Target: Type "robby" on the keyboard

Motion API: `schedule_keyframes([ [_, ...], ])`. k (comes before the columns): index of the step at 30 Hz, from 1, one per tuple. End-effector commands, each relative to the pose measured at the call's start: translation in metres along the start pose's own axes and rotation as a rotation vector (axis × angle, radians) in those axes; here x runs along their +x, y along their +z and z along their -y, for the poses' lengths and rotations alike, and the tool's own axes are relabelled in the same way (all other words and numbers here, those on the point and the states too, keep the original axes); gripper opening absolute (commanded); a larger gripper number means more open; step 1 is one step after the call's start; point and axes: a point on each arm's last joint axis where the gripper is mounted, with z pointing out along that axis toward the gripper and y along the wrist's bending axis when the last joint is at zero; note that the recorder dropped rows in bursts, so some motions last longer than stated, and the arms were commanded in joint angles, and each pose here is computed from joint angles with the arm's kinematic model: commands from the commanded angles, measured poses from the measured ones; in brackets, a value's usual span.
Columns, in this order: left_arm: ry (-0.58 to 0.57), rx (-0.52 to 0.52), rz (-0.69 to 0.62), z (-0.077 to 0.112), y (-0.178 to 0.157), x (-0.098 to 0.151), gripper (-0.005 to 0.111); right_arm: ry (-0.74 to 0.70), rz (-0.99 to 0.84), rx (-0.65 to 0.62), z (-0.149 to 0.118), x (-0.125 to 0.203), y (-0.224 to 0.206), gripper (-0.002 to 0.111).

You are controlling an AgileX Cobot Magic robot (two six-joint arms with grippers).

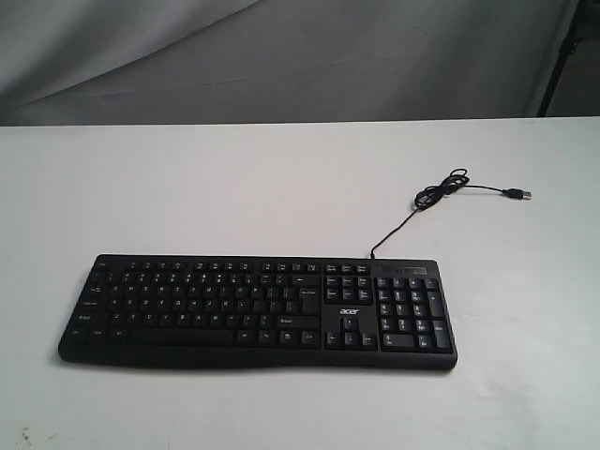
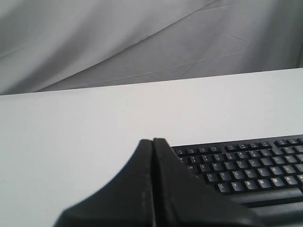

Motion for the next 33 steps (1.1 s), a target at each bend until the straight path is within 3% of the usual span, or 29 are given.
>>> schedule_keyframes([
  [1, 0.003, 0.005, 0.005, 0.0, 0.0, 0.001, 0.0, 0.003, 0.003, 0.004, 0.0, 0.001, 0.0, 0.0],
  [9, 0.003, 0.005, 0.005, 0.0, 0.0, 0.001, 0.0, -0.053, 0.052, 0.021, 0.002, -0.004, 0.0, 0.0],
  [19, 0.003, 0.005, 0.005, 0.0, 0.0, 0.001, 0.0, -0.054, 0.472, 0.02, 0.0, -0.04, -0.01, 0.0],
  [29, 0.003, 0.005, 0.005, 0.0, 0.0, 0.001, 0.0, -0.045, 0.687, 0.016, 0.0, -0.057, -0.021, 0.0],
  [30, 0.003, 0.005, 0.005, 0.0, 0.0, 0.001, 0.0, -0.026, 0.727, 0.008, 0.0, -0.059, -0.023, 0.0],
  [33, 0.003, 0.005, 0.005, 0.0, 0.0, 0.001, 0.0, 0.242, 0.847, -0.117, -0.001, -0.067, -0.031, 0.0],
])
